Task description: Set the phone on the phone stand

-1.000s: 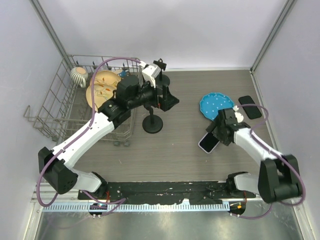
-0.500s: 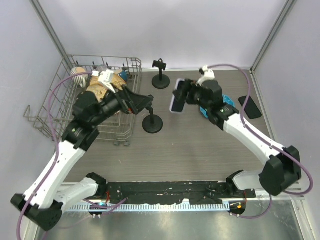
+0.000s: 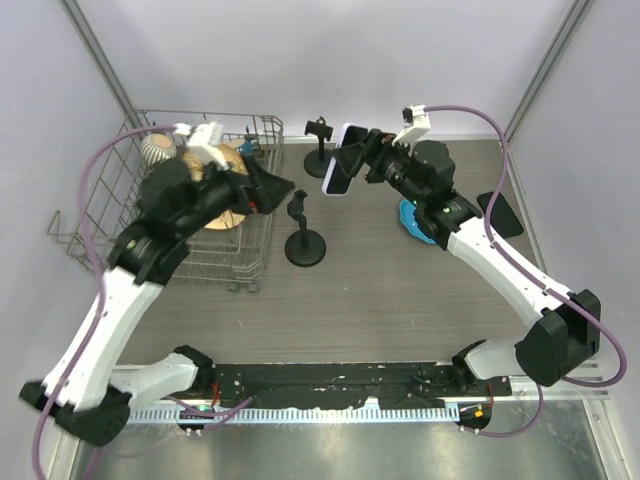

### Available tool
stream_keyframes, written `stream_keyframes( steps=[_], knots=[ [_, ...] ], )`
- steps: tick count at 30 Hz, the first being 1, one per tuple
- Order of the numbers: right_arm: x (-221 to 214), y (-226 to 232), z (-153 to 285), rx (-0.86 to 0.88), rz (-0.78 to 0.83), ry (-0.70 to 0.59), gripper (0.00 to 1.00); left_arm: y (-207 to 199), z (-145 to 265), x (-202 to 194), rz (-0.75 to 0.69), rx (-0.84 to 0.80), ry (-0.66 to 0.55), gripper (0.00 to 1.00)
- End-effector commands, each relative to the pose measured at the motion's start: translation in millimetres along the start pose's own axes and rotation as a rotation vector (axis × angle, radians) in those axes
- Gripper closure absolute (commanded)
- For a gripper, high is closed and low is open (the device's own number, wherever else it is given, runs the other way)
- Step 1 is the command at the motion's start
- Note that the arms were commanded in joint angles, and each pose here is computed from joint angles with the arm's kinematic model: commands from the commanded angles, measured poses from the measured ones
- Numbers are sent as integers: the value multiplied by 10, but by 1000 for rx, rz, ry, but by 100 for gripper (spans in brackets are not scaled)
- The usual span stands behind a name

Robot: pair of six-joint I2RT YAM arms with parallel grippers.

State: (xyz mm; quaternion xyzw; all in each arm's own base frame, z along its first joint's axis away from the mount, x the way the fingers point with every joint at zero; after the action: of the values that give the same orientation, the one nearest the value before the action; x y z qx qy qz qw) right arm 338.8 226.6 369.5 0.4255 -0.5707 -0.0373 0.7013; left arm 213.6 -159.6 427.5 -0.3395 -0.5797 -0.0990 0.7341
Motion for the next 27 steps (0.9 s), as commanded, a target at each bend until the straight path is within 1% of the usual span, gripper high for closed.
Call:
stream_keyframes(
  steps=[1, 2, 3, 4, 6, 9, 10, 12, 13, 14, 15, 16, 19, 21, 24, 25, 27],
  knots=[
    [141, 348, 271, 185, -43, -50, 99, 31, -476, -447, 49, -132, 213, 9],
    [135, 339, 293, 179, -52, -51, 99, 17, -576, -463, 60, -161, 216, 8],
    [125, 319, 317, 165, -61, -53, 99, -17, -626, -492, 78, -204, 245, 8],
    [133, 326, 338, 166, -58, -54, 99, 2, -767, -542, 108, -208, 283, 6],
    [144, 336, 393, 170, -54, -61, 99, -51, -850, -582, 131, -256, 318, 6],
    [96, 303, 391, 170, -66, -58, 99, -122, -999, -645, 122, -298, 341, 10],
    [84, 299, 379, 170, -77, -54, 99, -200, -1023, -667, 105, -313, 348, 12],
    [43, 287, 343, 174, -91, -36, 99, -207, -1106, -770, 75, -286, 383, 15],
    [13, 309, 342, 194, -107, -16, 99, -226, -1142, -762, 53, -252, 376, 18],
    [5, 321, 338, 204, -115, -10, 99, -201, -1184, -834, 50, -227, 406, 21],
    [4, 334, 340, 215, -124, -11, 99, -194, -1199, -836, 36, -213, 404, 24],
    [5, 356, 358, 229, -128, -7, 99, -195, -1219, -832, 23, -189, 392, 31],
    [-3, 384, 383, 233, -135, -6, 99, -166, -1219, -815, -27, -128, 367, 41],
    [-12, 379, 385, 223, -134, -2, 99, -147, -1237, -818, -58, -86, 354, 43],
    [-16, 369, 383, 208, -140, 0, 99, -165, -1262, -838, -72, -75, 358, 51],
    [-32, 382, 384, 208, -144, 5, 99, -167, -1269, -856, -82, -69, 364, 57],
    [-33, 414, 391, 215, -149, 13, 99, -182, -1280, -869, -98, -55, 360, 67]
  ],
)
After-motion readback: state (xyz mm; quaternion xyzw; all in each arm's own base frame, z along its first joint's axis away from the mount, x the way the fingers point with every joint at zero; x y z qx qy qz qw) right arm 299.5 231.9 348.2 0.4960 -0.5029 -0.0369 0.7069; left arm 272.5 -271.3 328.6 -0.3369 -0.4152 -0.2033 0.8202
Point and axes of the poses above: each gripper's point midway between its finger pads, its own z axis back along the fingers, its own y axis along the line the jaws close on, x = y × z, the point moved 6 cm from there along z, back along the fingers, and after that the axes turned 8 degrees about -z, right-handed, at the moved point
